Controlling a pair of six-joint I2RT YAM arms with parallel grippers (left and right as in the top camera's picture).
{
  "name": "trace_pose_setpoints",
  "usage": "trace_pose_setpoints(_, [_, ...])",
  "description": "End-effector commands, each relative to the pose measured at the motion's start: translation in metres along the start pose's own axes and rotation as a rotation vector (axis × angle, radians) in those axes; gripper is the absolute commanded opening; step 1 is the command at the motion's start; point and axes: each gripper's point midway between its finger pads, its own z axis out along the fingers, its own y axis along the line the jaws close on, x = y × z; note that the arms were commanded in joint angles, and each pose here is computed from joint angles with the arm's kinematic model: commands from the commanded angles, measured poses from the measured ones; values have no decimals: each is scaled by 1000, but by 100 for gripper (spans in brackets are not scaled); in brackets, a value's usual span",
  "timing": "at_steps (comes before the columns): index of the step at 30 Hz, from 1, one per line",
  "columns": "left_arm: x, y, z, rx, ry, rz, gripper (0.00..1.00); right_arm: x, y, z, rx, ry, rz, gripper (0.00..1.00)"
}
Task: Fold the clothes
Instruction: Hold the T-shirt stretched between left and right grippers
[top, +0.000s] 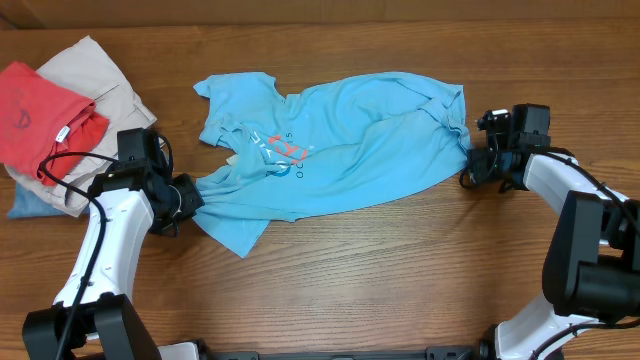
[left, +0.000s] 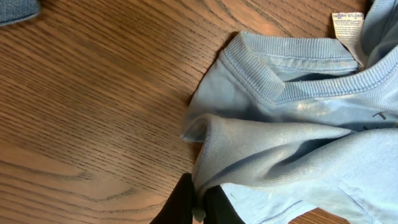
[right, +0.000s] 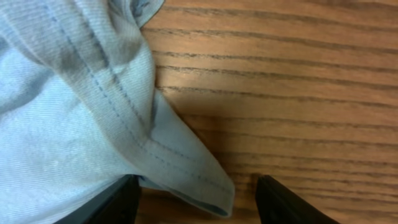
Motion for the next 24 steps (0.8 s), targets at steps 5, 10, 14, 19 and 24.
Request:
trace_pose_setpoints(5, [-3, 1, -2, -4, -11, 20, 7, 2, -1, 3, 15, 2, -14, 57])
trace_pose_setpoints(10, [-3, 1, -2, -4, -11, 20, 7, 1, -1, 3, 17, -3, -14, 57])
trace_pose_setpoints(14, [-3, 1, -2, -4, -11, 20, 7, -1, -1, 2, 17, -6, -15, 58])
trace_pose_setpoints(19, [-3, 1, -2, -3, -15, 20, 8, -4, -2, 2, 20, -15, -15, 59])
trace_pose_setpoints(24, [-3, 1, -2, -3, -15, 20, 8, -15, -7, -2, 32, -38, -16, 62])
